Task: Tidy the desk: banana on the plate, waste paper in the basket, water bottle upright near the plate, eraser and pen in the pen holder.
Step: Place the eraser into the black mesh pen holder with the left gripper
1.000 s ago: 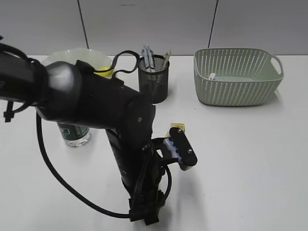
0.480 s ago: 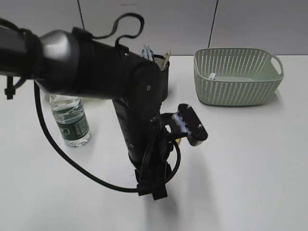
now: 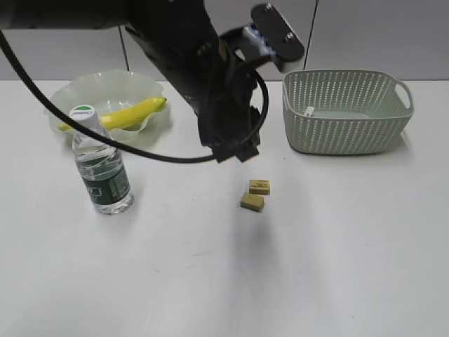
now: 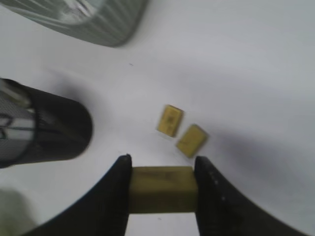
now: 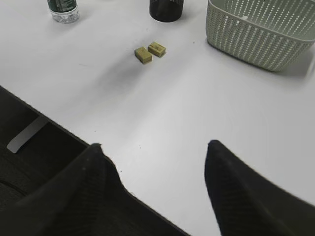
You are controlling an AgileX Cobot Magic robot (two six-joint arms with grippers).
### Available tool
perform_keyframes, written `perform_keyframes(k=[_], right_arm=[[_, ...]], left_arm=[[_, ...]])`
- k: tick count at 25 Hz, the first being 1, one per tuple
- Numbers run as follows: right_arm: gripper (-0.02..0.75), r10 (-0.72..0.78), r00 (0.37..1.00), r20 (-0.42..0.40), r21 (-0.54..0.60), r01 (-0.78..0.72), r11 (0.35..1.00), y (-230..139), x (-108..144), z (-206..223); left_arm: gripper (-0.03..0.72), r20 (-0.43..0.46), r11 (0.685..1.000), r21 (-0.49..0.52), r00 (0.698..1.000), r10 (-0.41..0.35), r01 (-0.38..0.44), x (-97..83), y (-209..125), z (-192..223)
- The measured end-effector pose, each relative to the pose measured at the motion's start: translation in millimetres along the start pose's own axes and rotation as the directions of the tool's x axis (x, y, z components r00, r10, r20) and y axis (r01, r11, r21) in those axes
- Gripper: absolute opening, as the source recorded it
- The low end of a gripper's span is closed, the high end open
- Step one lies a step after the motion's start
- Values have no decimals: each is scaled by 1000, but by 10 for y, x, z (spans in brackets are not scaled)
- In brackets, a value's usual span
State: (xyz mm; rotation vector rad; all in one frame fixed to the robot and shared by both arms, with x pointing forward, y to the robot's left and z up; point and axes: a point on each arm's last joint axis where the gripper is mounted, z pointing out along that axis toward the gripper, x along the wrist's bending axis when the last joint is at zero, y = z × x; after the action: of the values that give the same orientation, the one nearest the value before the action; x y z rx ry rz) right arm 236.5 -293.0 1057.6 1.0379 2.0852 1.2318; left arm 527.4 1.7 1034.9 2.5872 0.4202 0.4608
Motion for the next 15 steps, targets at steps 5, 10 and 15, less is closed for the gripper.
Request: perform_keyframes(k=[5, 10, 15], right_arm=[[505, 0, 1000, 0, 0, 0, 1000, 0, 0, 0], [505, 0, 1000, 0, 0, 0, 1000, 0, 0, 0], [505, 0, 1000, 0, 0, 0, 1000, 0, 0, 0]], left_arm=[[287, -147, 982, -179, 986, -81, 54, 456, -12, -23], [287, -268, 933, -357, 951, -154, 50, 792, -18, 115], [287, -298, 896, -440, 931, -213, 65, 906, -62, 390]])
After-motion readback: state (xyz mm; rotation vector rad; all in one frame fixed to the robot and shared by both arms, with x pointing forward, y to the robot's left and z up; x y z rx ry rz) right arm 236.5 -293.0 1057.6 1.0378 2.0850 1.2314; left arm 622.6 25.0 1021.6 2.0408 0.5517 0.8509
